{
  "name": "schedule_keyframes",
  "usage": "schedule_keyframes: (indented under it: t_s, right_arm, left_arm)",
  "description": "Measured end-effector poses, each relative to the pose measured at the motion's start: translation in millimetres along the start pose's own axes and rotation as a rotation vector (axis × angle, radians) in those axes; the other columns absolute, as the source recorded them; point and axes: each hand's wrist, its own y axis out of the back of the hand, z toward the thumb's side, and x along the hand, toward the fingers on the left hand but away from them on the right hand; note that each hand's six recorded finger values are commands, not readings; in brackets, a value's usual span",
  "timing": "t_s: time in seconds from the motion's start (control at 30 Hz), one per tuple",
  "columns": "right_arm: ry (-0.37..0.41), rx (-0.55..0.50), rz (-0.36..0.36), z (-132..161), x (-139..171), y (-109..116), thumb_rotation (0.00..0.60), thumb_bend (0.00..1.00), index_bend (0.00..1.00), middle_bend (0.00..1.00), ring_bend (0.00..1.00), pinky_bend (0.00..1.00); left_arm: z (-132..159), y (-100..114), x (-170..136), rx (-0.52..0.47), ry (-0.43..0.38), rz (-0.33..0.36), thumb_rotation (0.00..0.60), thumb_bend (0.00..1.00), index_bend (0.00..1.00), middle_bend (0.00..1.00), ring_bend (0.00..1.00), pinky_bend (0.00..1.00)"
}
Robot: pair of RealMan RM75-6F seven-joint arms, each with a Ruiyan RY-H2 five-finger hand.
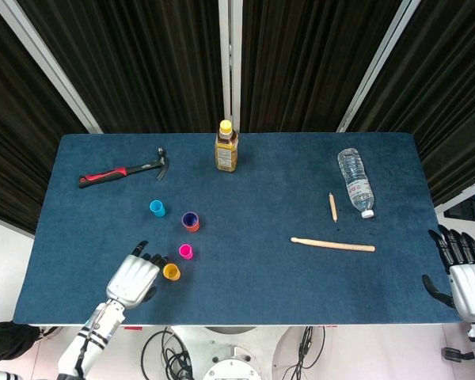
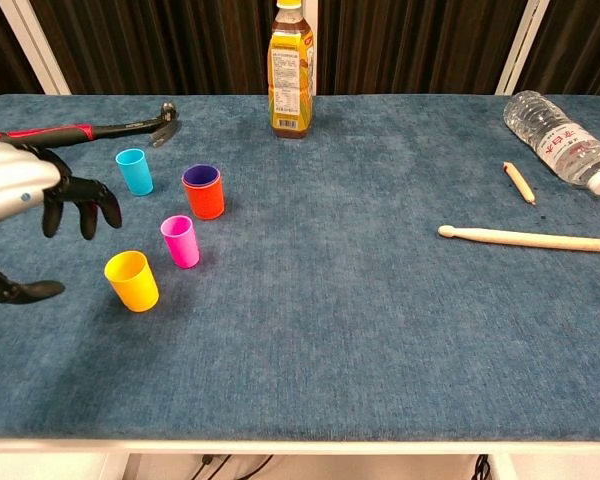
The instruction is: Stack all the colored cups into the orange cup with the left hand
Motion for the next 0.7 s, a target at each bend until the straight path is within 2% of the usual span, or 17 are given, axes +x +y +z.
schedule_keyframes:
  t_s: [0.4,0.7]
  right_arm:
    - [0.006,-0.003,-0.034,4,-3,12,0.6,0.28,0.0,0.0,0.0,0.0]
    - [0.004,0.003,-0.034,4,-1,13,0.6,0.28,0.0,0.0,0.0,0.0]
  left_arm:
    - [11,-24,9,-0.008,-0.058,-0.007,0.6,0.25,0.28,0.33,0.4,0.13]
    - [10,-21,20,-0.008,-0.049,0.023,0.6,0.25,0.28,0.34,0.4,0.13]
